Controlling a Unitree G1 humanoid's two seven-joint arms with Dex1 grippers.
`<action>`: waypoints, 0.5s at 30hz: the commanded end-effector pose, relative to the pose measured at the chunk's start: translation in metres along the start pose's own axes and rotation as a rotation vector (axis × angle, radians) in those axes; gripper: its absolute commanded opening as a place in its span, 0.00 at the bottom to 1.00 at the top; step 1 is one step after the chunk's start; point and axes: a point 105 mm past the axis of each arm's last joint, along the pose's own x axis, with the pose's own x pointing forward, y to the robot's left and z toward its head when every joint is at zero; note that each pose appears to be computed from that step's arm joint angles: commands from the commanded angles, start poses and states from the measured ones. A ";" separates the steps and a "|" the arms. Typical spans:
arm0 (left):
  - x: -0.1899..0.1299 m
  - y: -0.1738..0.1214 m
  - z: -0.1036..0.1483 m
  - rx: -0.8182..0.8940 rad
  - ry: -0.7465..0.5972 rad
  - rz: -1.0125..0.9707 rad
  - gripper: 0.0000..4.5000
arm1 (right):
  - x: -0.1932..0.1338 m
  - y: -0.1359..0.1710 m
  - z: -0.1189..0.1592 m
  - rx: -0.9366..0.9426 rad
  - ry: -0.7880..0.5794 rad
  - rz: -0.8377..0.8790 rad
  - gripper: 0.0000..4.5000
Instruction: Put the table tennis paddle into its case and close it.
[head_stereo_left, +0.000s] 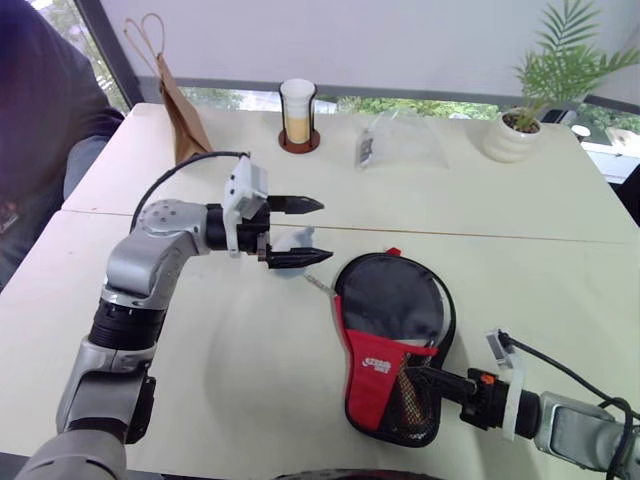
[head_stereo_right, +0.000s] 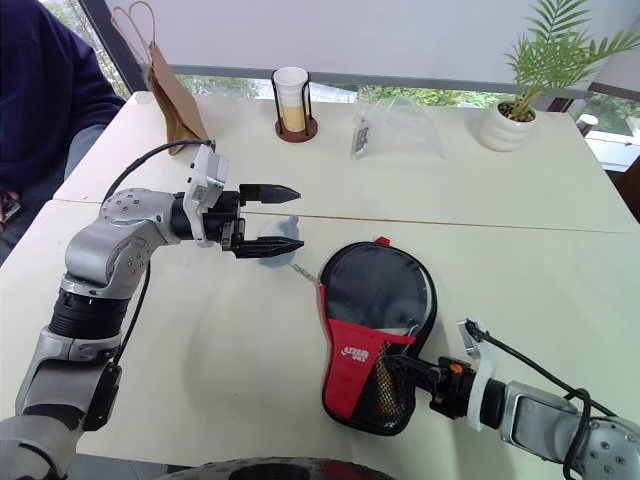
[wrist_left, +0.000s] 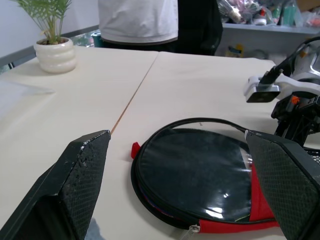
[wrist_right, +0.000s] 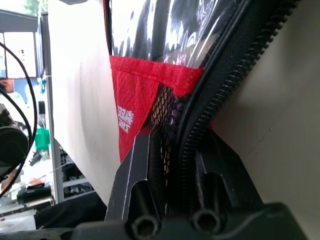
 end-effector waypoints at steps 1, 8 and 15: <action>0.000 -0.003 0.008 0.041 -0.010 -0.007 1.00 | 0.000 -0.008 0.000 0.000 0.019 -0.036 0.50; -0.002 -0.004 0.005 0.060 0.028 -0.014 1.00 | -0.027 -0.016 0.027 -0.089 -0.020 -0.108 0.99; -0.015 0.007 -0.002 0.113 0.112 0.006 1.00 | -0.072 -0.003 0.068 -0.425 0.016 -0.235 0.99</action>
